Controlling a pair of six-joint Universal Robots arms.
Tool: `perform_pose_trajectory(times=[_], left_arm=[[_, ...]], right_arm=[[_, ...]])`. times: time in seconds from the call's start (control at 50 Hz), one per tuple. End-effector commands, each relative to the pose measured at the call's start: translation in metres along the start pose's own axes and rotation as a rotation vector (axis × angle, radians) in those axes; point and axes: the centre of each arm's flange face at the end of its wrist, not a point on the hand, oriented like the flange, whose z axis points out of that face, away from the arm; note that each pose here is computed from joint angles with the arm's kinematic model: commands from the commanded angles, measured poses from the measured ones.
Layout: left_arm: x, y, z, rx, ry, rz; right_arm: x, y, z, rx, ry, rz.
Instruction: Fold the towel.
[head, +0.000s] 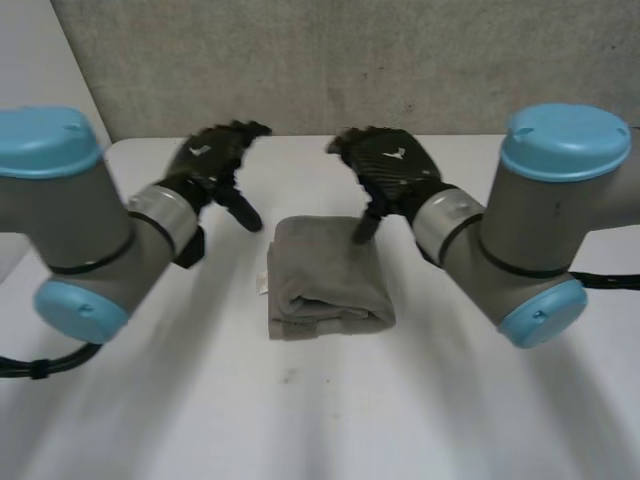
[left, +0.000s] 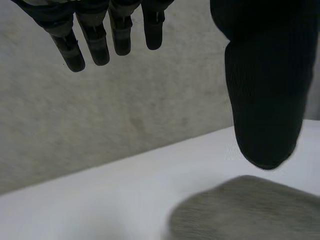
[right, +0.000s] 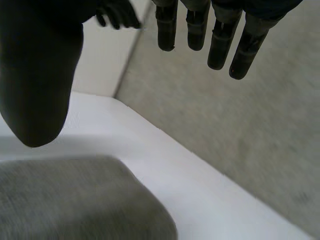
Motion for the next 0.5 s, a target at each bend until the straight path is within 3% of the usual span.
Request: perform_pose_trajectory(times=[0.02,0.06,0.16,0.3,0.4,0.44,0.46,0.5], left_arm=[[0.034,0.06,0.012,-0.178,0.059,-0.04],[0.033,0.089,0.013,-0.261,-0.005,-0.025],[0.023,0.114,0.012,-0.323,-0.093,-0.002],[0.021,0.115,0.008,-0.338,-0.106,0.002],[0.026,0.082,0.005,-0.265,-0.097,-0.004],[0.031,0.05,-0.001,-0.194,-0.086,-0.014],[0.031,0.05,-0.001,-0.194,-0.086,-0.014],[0.036,0.016,-0.011,-0.127,-0.075,-0.017]], right_arm=[[0.034,0.043,0.012,-0.165,0.095,0.161],[0.032,0.064,0.018,-0.249,0.086,0.186],[0.024,0.09,0.026,-0.338,0.059,0.201],[0.008,0.108,0.03,-0.405,0.015,0.129],[0.013,0.074,0.03,-0.333,0.025,0.088],[0.022,0.023,0.021,-0.217,0.05,0.069],[0.022,0.023,0.021,-0.216,0.05,0.069],[0.035,-0.02,0.006,-0.117,0.113,0.048]])
